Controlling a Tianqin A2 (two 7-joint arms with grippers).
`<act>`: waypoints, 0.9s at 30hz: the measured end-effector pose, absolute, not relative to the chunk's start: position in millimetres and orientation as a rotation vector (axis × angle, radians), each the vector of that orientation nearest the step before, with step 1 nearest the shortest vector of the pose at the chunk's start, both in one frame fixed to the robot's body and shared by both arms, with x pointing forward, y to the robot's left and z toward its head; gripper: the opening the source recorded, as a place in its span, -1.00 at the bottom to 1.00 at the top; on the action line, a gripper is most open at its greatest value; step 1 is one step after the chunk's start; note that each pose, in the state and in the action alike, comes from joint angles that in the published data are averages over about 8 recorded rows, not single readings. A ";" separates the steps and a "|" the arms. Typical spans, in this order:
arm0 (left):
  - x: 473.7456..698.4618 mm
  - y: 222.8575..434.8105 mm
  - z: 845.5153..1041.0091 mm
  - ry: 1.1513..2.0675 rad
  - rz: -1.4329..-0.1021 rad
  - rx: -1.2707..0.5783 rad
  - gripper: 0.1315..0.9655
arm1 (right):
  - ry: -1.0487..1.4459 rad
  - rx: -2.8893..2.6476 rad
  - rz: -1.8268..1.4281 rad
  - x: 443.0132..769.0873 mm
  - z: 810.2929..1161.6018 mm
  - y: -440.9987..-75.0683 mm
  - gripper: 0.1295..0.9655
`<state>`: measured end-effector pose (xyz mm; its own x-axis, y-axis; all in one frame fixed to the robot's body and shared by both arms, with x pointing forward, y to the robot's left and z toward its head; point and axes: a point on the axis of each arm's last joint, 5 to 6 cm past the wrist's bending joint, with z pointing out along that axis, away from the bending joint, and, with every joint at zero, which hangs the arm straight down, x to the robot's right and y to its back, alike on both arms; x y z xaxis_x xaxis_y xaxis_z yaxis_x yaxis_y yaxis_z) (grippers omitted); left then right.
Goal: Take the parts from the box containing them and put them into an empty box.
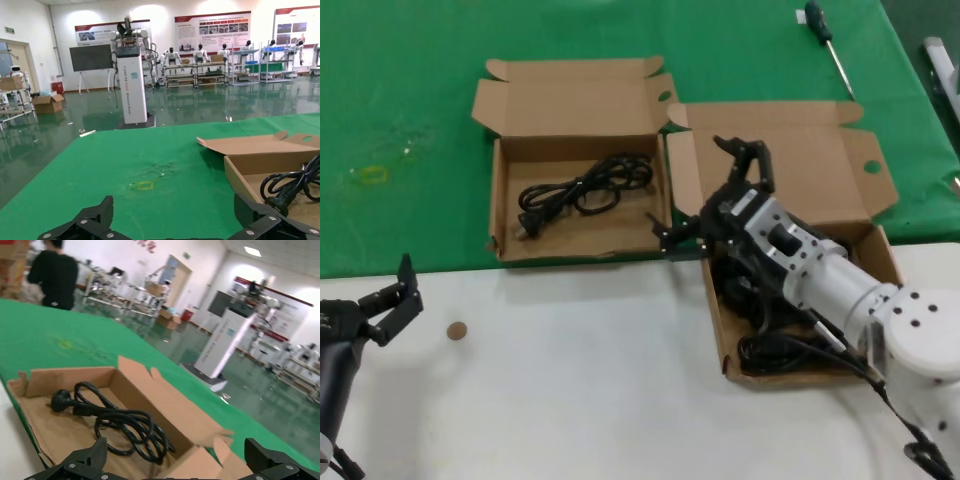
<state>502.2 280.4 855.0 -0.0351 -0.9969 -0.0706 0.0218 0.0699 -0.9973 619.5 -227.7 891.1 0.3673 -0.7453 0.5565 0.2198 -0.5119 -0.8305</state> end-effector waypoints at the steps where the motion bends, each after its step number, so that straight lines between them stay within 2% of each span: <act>1: 502.2 280.4 855.0 1.253 -1.193 -1.125 0.55 | 0.490 -1.690 -1.303 616.8 889.5 -228.9 1.00; 4: 502.2 280.4 855.0 1.253 -1.193 -1.125 0.70 | 0.553 -1.656 -1.297 608.1 884.9 -232.9 1.00; 13: 502.2 280.4 855.0 1.253 -1.193 -1.125 0.94 | 0.734 -1.550 -1.278 580.8 872.7 -245.6 1.00; 27: 502.2 280.4 855.0 1.253 -1.193 -1.125 1.00 | 0.995 -1.372 -1.254 535.5 859.5 -267.2 1.00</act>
